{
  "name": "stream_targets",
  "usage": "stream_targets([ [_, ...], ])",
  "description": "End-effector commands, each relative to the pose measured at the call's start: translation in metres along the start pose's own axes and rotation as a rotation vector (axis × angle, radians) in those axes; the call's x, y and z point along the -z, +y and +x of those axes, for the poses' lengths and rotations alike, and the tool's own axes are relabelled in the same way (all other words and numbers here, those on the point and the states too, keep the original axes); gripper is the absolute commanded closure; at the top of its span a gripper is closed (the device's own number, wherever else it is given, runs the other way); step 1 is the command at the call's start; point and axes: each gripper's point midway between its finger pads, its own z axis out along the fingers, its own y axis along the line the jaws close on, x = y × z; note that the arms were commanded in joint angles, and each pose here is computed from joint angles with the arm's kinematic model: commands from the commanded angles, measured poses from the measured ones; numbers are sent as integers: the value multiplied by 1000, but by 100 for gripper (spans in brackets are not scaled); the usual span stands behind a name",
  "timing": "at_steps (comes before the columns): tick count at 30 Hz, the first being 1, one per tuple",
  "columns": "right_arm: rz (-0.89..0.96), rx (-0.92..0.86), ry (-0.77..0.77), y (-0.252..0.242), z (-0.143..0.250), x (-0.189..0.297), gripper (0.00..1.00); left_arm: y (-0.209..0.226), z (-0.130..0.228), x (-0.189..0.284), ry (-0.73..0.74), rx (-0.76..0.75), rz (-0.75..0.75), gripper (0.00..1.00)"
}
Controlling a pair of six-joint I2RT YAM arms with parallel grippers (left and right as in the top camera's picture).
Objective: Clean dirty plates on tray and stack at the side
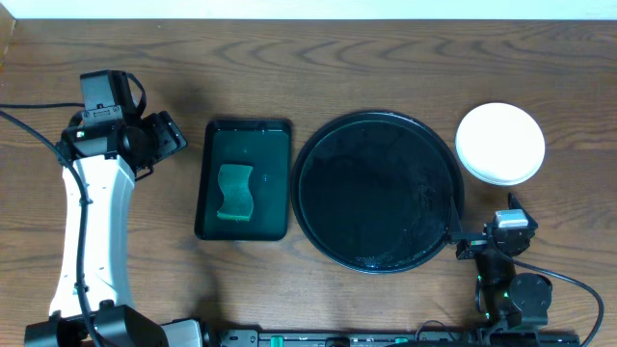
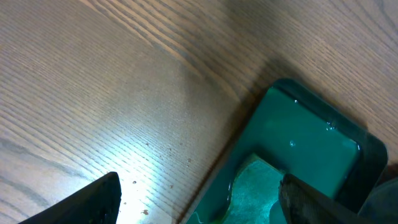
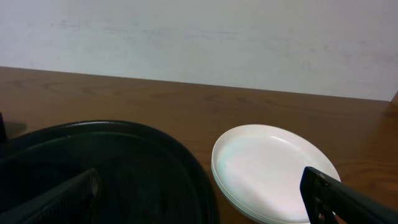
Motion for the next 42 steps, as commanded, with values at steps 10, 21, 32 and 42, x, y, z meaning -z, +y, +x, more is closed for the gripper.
stream_targets([
  [10,0,-14,-1,1,0,0,1,1,-5,4,-18,1,-8,19],
  [21,0,-14,-1,1,0,0,1,1,-5,4,-18,1,-8,19],
  [32,0,-14,-1,1,0,0,1,1,-5,4,-18,1,-8,19],
  [42,0,-15,-1,1,0,0,1,1,-6,10,-33,1,-3,19],
])
